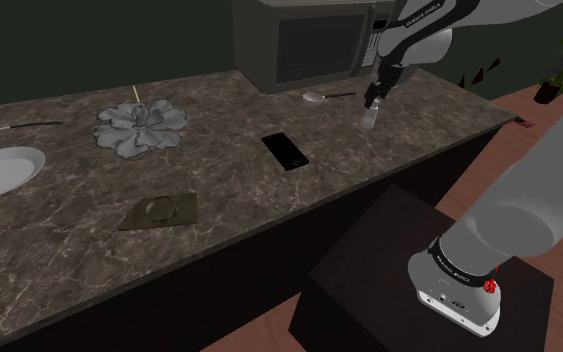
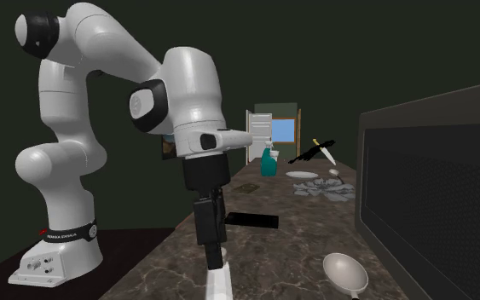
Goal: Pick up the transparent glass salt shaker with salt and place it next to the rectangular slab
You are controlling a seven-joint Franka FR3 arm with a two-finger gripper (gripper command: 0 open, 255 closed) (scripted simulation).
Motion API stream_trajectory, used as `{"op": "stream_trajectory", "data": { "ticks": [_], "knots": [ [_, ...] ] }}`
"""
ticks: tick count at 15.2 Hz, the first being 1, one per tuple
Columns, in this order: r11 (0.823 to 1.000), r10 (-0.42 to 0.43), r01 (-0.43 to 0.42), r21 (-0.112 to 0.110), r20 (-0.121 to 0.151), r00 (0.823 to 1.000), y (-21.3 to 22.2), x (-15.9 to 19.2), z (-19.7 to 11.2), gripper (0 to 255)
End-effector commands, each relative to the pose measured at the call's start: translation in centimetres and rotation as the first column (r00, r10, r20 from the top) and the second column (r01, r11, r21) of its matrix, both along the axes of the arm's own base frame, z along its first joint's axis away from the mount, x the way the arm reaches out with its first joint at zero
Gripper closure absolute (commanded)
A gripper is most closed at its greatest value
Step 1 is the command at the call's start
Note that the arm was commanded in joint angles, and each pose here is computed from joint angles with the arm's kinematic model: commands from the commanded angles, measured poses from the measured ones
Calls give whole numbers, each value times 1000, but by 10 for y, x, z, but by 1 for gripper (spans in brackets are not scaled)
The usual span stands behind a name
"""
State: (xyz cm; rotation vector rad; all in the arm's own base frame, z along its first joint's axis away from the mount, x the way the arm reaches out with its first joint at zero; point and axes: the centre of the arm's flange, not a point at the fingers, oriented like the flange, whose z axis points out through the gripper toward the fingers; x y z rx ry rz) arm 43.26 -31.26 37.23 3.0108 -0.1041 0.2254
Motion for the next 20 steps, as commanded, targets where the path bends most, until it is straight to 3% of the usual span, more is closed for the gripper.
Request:
{"op": "stream_trajectory", "data": {
  "ticks": [1,8,9,20],
  "knots": [
    [1000,0,0,0,1,1000,-2,1,-8,0],
    [1000,0,0,0,1,1000,-2,1,-7,0],
    [1000,0,0,0,1,1000,-2,1,-7,255],
    [1000,0,0,0,1,1000,-2,1,3,255]
  ]
}}
